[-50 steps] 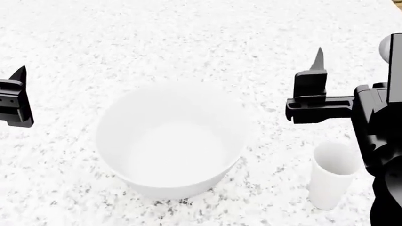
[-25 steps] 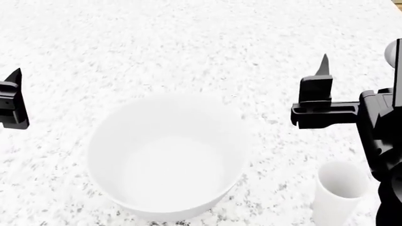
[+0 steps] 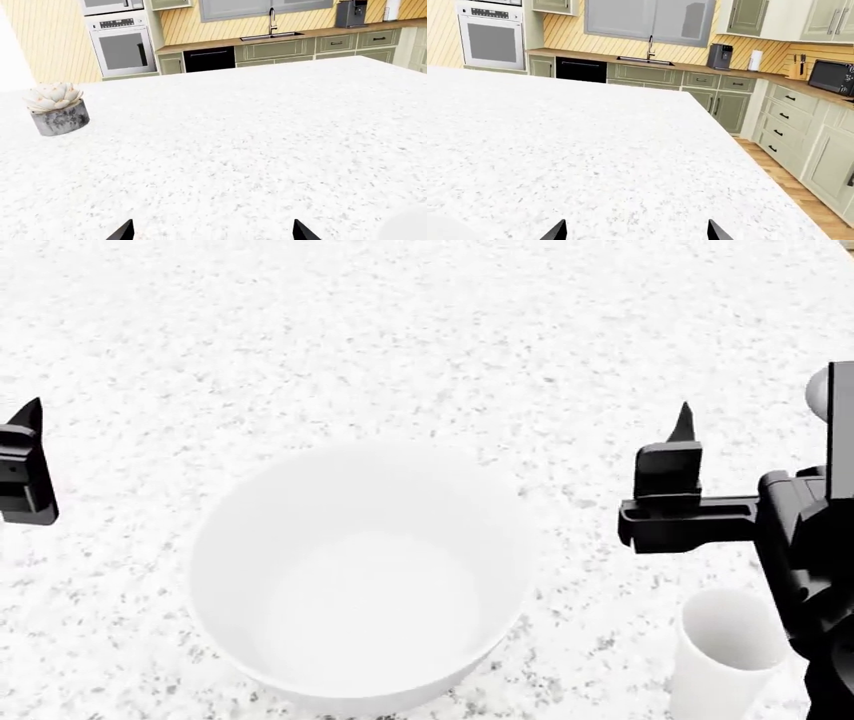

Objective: Place the cup inside the bowl on the dining table and move the bowl to any counter.

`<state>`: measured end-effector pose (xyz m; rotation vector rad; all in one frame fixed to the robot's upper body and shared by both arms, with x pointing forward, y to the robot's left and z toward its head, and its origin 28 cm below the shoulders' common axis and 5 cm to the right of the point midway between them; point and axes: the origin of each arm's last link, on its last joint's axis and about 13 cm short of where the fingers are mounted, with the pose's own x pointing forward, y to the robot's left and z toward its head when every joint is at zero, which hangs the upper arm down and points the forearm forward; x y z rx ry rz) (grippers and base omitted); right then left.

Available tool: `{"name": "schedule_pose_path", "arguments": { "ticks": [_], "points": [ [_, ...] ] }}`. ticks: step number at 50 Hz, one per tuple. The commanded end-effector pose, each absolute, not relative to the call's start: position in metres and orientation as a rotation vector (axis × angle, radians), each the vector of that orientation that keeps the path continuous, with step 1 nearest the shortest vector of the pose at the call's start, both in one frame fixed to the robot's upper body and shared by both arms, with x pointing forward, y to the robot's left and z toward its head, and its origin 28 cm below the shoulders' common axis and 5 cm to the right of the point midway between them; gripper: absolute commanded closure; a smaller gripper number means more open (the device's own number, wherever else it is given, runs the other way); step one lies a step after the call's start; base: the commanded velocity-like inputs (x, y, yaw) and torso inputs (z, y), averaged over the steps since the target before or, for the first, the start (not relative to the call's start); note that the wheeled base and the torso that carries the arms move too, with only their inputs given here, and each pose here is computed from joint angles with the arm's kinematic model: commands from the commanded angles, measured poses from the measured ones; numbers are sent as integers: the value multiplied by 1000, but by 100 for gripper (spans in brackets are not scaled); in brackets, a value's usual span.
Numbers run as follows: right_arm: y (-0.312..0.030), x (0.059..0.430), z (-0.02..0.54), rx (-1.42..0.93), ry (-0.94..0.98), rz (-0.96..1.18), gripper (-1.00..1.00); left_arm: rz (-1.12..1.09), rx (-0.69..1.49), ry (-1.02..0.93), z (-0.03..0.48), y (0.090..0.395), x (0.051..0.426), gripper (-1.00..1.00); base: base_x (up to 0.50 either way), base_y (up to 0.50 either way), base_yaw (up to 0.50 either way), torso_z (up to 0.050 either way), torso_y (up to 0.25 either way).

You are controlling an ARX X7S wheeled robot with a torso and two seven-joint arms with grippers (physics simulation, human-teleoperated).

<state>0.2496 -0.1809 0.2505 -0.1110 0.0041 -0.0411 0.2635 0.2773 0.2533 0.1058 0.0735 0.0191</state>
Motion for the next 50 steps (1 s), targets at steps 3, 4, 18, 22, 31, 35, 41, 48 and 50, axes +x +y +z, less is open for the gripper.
{"name": "schedule_pose_path", "arguments": {
  "ticks": [3, 4, 18, 22, 31, 35, 41, 48, 50],
  "points": [
    [-190, 222, 253, -110, 98, -24, -100, 19, 108, 86, 251, 277, 265, -100, 0, 0, 0, 0, 0],
    [-192, 218, 255, -114, 101, -27, -100, 18, 108, 84, 251, 278, 264, -100, 0, 0, 0, 0, 0],
    [-203, 171, 245, -154, 239, -9, -100, 13, 107, 95, 247, 277, 264, -100, 0, 0, 0, 0, 0],
    [-205, 171, 242, -145, 270, 7, -100, 14, 109, 95, 249, 277, 263, -100, 0, 0, 0, 0, 0],
    [-202, 173, 238, -164, 310, 70, -100, 12, 110, 99, 247, 277, 264, -100, 0, 0, 0, 0, 0],
    [-202, 173, 234, -189, 334, 77, -100, 12, 111, 98, 248, 278, 262, -100, 0, 0, 0, 0, 0],
    [-203, 174, 230, -204, 356, 73, -100, 11, 114, 102, 247, 278, 262, -100, 0, 0, 0, 0, 0],
    [-204, 176, 224, -217, 380, 69, -100, 12, 114, 101, 248, 278, 262, -100, 0, 0, 0, 0, 0],
    [-205, 180, 219, -207, 386, 69, -100, 12, 111, 103, 246, 277, 262, -100, 0, 0, 0, 0, 0]
  ]
}}
